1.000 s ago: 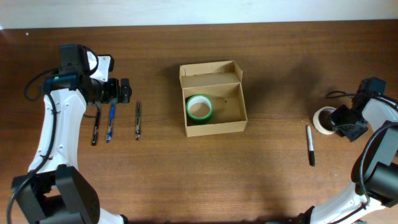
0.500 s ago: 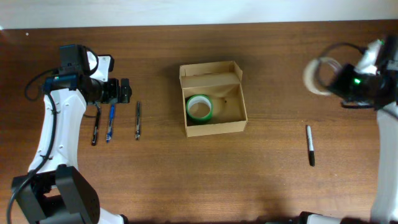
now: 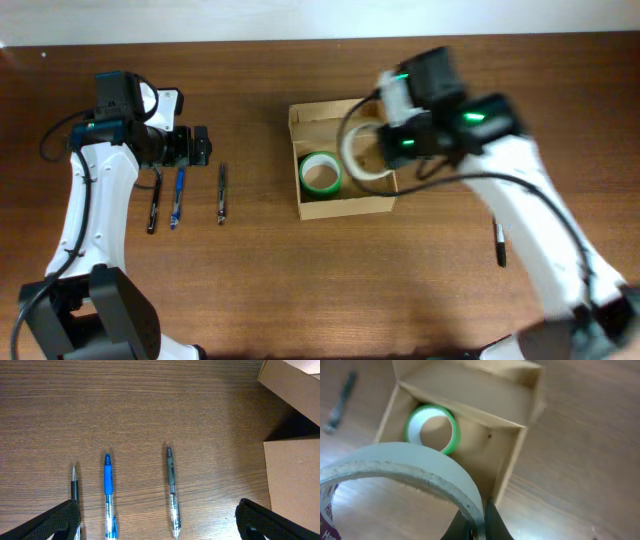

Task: Pack container
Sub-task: 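Grasp the white tape rim with the right gripper and place it in the box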

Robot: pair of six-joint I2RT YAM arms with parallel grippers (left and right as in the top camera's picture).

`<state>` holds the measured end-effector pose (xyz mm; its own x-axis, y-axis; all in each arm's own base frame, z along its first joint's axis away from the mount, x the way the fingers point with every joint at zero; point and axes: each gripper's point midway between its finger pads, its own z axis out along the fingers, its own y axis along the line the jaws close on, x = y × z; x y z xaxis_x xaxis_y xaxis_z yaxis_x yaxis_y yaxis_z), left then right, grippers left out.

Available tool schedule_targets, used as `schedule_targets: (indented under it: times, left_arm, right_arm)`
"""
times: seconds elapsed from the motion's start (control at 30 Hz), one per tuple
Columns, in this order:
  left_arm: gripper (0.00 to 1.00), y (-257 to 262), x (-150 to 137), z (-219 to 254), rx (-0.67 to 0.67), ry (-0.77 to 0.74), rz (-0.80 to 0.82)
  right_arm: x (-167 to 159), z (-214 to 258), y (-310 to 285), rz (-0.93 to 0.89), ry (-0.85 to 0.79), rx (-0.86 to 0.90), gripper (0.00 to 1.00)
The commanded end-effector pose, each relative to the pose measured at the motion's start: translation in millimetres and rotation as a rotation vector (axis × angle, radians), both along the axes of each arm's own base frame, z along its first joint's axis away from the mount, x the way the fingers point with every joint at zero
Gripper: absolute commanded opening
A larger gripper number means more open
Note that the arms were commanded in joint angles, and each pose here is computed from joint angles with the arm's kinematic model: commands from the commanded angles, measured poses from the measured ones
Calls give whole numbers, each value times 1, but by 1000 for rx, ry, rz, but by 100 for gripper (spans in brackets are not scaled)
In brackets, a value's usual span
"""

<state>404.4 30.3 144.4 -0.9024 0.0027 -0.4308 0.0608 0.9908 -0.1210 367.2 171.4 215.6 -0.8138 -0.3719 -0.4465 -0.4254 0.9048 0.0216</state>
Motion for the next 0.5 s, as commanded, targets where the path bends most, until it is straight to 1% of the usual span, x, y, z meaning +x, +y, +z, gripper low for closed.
schedule_targets:
  times: [0.0,0.03,0.1,0.27,0.47]
  left_arm:
    - [99,0,5,4,-4,-15,-17]
    - [99,0,5,4,-4,-15,-17]
    - [99,0,5,4,-4,-14,-17]
    - [99,0,5,4,-4,-14,-17]
    - [99,0,5,4,-4,-14,-17]
  right_arm:
    - [16,-29,0,8,-16,-166,4]
    - [22,-39,-2,-3,-15,-200,4]
    - [28,-52,0,-4,0,-205,4]
    - [30,-74,25,40,67,-100,4]
    - [48,-86,37,-1,36,-62,4]
